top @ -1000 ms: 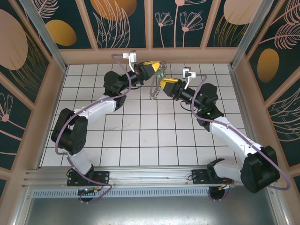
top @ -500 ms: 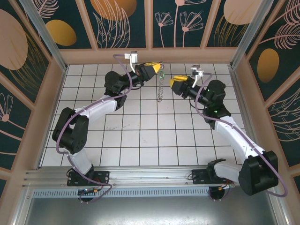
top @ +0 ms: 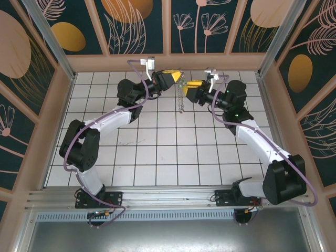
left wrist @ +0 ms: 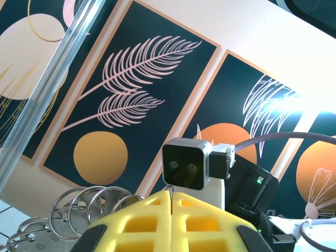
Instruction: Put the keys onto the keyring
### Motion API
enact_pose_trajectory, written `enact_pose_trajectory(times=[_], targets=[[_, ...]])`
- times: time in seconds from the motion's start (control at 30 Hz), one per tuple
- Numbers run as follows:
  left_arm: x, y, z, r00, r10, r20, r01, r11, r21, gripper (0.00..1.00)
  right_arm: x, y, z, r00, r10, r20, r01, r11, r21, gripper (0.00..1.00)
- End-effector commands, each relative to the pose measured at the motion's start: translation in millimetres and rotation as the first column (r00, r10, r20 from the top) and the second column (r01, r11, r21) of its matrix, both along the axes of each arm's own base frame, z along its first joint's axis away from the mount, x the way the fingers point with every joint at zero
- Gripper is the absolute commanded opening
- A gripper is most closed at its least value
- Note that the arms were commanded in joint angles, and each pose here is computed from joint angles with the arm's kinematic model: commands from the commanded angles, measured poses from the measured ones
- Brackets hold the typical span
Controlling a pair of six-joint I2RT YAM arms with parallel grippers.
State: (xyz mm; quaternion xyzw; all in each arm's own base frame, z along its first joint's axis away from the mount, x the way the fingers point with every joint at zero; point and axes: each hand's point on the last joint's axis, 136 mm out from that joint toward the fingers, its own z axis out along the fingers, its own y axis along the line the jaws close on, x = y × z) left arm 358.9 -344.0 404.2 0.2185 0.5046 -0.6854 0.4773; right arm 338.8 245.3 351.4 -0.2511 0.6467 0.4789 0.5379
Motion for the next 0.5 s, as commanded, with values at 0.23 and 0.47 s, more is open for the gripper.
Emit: enact_pose_trajectory(times=[0.23,0.47], targets=[[-14,-3,24,0.995,-0.046,0.089,0.049,0.998,-0.040,0.00,-7,13,23,0.994,0.075,0.084,-0.075,0.997,-0.005,0.45],[-16,-6,24,0.994,-0.061,0.094,0.065,0.997,-0.036,0.00,-6,21,22,0.991,0.101,0.084,-0.100,0.995,-0.015,0.45]])
